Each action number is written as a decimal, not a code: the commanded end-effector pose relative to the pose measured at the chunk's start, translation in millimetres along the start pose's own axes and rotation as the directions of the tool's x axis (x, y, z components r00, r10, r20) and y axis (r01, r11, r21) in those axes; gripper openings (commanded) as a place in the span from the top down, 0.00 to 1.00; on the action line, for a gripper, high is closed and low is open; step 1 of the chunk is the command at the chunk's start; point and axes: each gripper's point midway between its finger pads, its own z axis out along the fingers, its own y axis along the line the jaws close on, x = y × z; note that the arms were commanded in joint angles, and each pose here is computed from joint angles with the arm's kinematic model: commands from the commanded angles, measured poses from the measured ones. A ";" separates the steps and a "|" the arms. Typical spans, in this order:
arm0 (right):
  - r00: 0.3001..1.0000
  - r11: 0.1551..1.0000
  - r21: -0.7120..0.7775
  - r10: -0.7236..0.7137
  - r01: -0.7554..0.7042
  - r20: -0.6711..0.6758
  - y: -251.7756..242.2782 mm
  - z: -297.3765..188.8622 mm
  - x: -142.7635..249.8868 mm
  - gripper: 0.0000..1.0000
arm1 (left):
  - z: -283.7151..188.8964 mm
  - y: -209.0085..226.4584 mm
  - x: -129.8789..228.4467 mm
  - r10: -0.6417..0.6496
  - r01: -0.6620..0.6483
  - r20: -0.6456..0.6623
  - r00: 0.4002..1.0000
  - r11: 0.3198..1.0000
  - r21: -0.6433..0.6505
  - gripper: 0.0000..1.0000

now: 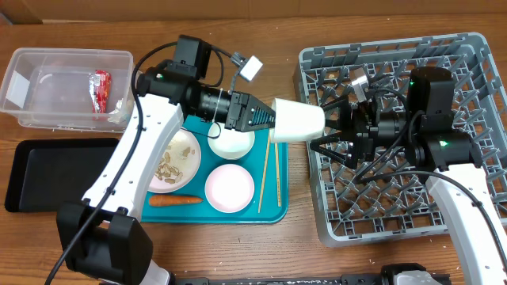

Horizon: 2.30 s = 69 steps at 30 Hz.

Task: Sort waste into correct bins and load items into the dishwasher
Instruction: 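Lift the white cup and hand it to the right gripper, then carry the white cup with the right gripper into the dish rack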

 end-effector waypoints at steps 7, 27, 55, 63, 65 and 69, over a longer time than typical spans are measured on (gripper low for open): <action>0.999 0.998 -0.047 -0.045 0.045 0.007 12.9 -0.8 -8.6 0.16 | 16.6 -11.5 -10.9 -0.007 0.008 -0.018 1.000 0.999 0.040 0.96; 0.989 0.988 -0.046 -0.149 0.150 0.019 13.3 -0.9 -17.6 0.24 | 17.1 -11.7 -9.8 -0.026 0.027 -0.021 0.999 0.999 0.040 0.96; 0.992 0.903 0.414 0.085 -0.115 0.089 -68.8 -30.4 -18.6 0.58 | -90.7 94.5 17.3 -0.214 0.265 0.160 0.964 0.698 -0.665 0.50; 0.949 0.448 0.842 0.233 -0.300 0.214 -127.2 -130.5 23.8 0.60 | -177.9 78.2 38.9 -0.171 0.363 0.321 0.932 0.463 -0.808 0.49; 0.934 0.286 0.905 0.263 -0.315 0.242 -129.8 -160.7 39.2 0.60 | -188.6 75.3 44.9 -0.172 0.381 0.340 0.925 0.426 -0.821 0.49; 0.889 -0.077 0.949 0.336 -0.305 0.313 -120.5 -230.6 76.4 0.60 | -197.3 73.3 53.5 -0.183 0.395 0.351 0.919 0.380 -0.836 0.49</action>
